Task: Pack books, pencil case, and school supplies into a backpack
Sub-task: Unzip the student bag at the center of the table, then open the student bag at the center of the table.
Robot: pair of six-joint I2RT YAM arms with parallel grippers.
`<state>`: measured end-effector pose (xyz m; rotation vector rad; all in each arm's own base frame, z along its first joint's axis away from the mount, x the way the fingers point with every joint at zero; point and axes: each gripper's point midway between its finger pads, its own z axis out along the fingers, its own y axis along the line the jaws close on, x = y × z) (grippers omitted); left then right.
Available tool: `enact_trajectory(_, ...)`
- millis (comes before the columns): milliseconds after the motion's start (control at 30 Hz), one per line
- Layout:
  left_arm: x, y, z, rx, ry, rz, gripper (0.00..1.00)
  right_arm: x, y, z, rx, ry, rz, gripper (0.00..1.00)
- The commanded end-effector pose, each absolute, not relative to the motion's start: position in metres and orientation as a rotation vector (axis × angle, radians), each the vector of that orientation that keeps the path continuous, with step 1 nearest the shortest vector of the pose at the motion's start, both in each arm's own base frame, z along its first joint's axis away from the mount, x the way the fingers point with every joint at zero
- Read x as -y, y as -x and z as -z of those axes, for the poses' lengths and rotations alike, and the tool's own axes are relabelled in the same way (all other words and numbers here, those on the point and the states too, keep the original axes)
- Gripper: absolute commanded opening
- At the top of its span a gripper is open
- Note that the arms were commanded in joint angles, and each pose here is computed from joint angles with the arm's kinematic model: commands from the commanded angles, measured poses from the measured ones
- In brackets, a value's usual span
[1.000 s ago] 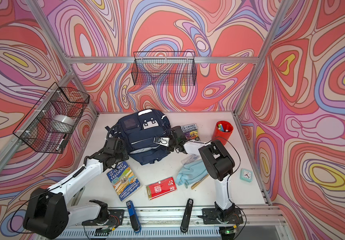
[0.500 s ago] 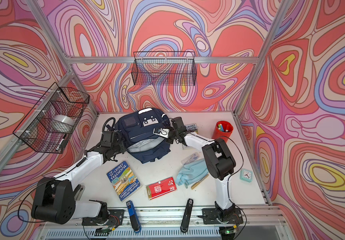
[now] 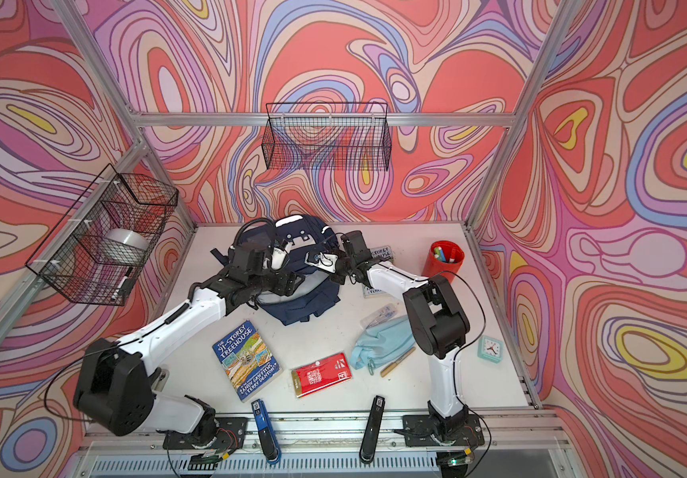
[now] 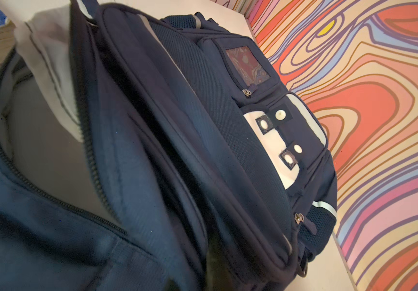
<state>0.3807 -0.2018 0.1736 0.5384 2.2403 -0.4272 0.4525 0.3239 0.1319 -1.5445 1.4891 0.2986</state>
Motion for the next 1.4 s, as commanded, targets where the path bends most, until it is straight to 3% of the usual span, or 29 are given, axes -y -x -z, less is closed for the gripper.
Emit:
enact_trajectory(0, 0.217, -0.382, -0.180, -2.190, -0.724, 0.479, 0.79, -0.326, -0.455, -0.174, -1.417, 1.477, -0.293, 0.00)
enact_trajectory(200, 0.183, -0.400, -0.159, -2.314, -0.723, 0.170, 0.79, -0.327, -0.449, -0.181, -1.392, 1.493, -0.311, 0.00)
enact_trajectory(500, 0.190, -0.394, -0.126, -2.466, -0.846, 0.187, 0.67, -0.326, -0.448, -0.182, -1.398, 1.499, -0.314, 0.00)
enact_trajectory(533, 0.190, -0.396, -0.124, -2.464, -0.833, 0.177, 0.63, -0.327, -0.448, -0.182, -1.399, 1.498, -0.319, 0.00)
enact_trajectory(600, 0.193, -0.399, -0.124, -2.466, -0.820, 0.194, 0.41, -0.328, -0.448, -0.183, -1.399, 1.487, -0.324, 0.00)
enact_trajectory(633, 0.195, -0.401, -0.123, -2.466, -0.817, 0.209, 0.36, -0.328, -0.448, -0.184, -1.399, 1.483, -0.327, 0.00)
enact_trajectory(667, 0.196, -0.403, -0.123, -2.477, -0.803, 0.208, 0.22, -0.329, -0.448, -0.184, -1.402, 1.479, -0.328, 0.00)
enact_trajectory(700, 0.195, -0.407, -0.123, -2.488, -0.778, 0.189, 0.00, -0.329, -0.448, -0.184, -1.406, 1.477, -0.326, 0.00)
enact_trajectory(900, 0.169, -0.430, -0.165, -2.398, -0.471, -0.033, 0.00, -0.325, -0.450, -0.187, -1.537, 1.331, -0.207, 0.02)
enact_trajectory(933, 0.170, -0.431, -0.175, -2.352, -0.444, -0.043, 0.00, -0.324, -0.450, -0.190, -1.556, 1.276, -0.211, 0.18)
enact_trajectory(967, 0.169, -0.431, -0.187, -2.307, -0.411, -0.077, 0.00, -0.321, -0.452, -0.194, -1.578, 1.203, -0.205, 0.41)
enact_trajectory(1000, 0.168, -0.432, -0.197, -2.276, -0.383, -0.105, 0.00, -0.316, -0.457, -0.200, -1.599, 1.109, -0.194, 0.49)
enact_trajectory(1067, 0.162, -0.434, -0.212, -2.250, -0.334, -0.141, 0.00, -0.304, -0.466, -0.209, -1.652, 0.965, -0.178, 0.57)
enact_trajectory(1300, 0.160, -0.434, -0.227, -2.223, -0.254, -0.193, 0.00, -0.258, -0.464, -0.233, -1.870, 0.613, -0.277, 0.67)
enact_trajectory(1367, 0.164, -0.433, -0.222, -2.227, -0.247, -0.159, 0.00, -0.235, -0.460, -0.234, -1.925, 0.480, -0.295, 0.97)
